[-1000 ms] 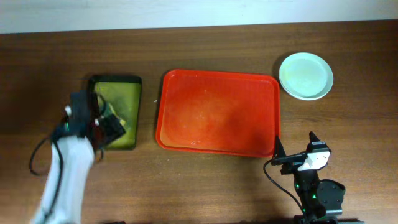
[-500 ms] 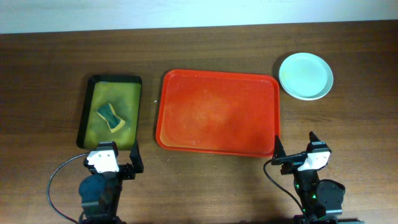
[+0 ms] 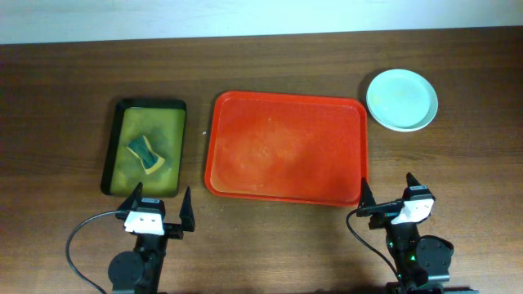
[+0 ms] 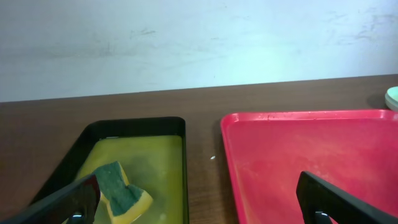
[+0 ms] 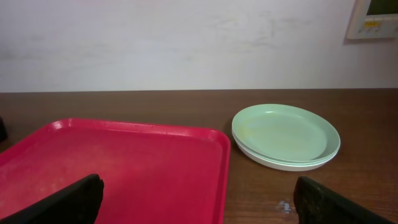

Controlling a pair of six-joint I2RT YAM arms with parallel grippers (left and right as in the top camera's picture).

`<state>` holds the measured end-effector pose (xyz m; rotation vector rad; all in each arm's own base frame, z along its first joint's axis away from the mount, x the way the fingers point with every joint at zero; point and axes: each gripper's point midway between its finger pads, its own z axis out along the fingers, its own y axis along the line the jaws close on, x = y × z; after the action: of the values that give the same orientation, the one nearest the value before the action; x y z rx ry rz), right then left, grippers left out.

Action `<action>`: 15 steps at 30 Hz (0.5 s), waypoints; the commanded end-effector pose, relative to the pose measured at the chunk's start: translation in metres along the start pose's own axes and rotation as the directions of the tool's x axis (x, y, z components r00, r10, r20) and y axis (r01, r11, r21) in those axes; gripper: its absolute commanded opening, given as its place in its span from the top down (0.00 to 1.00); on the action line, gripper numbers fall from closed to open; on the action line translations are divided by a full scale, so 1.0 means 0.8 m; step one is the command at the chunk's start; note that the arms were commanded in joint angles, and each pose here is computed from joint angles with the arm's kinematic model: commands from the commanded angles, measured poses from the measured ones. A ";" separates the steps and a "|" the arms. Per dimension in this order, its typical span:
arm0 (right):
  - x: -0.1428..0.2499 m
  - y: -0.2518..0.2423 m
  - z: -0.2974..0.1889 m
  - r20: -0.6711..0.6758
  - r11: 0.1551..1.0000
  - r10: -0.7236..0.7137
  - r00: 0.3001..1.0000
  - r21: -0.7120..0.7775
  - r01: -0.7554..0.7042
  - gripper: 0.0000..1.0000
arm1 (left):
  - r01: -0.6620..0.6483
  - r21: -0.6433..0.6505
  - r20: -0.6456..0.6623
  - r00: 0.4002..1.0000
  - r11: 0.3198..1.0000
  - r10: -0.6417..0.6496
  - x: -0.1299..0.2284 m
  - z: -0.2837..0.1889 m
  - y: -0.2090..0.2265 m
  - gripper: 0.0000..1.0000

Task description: Clean dirty plates on tray and stack at the side

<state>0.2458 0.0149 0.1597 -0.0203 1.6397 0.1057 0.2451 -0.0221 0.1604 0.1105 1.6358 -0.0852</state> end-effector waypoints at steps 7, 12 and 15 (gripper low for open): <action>0.003 0.001 0.000 -0.005 1.000 0.006 1.000 -0.002 -0.006 0.02 | 0.061 -0.103 -0.010 0.998 0.993 -0.063 0.007 -0.001 0.021 0.01; 0.003 0.001 0.000 -0.004 1.000 0.005 1.000 -0.002 -0.005 0.02 | 0.048 -0.108 -0.009 0.999 0.993 -0.049 0.006 -0.001 0.022 0.01; 0.003 0.001 0.000 -0.005 1.000 0.006 1.000 -0.002 -0.006 0.02 | 0.048 -0.108 -0.008 0.999 0.993 -0.049 0.006 -0.001 0.023 0.01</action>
<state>0.2458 0.0149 0.1597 -0.0199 1.6397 0.1060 0.2461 -0.0052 0.1575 -0.0056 1.6513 -0.0424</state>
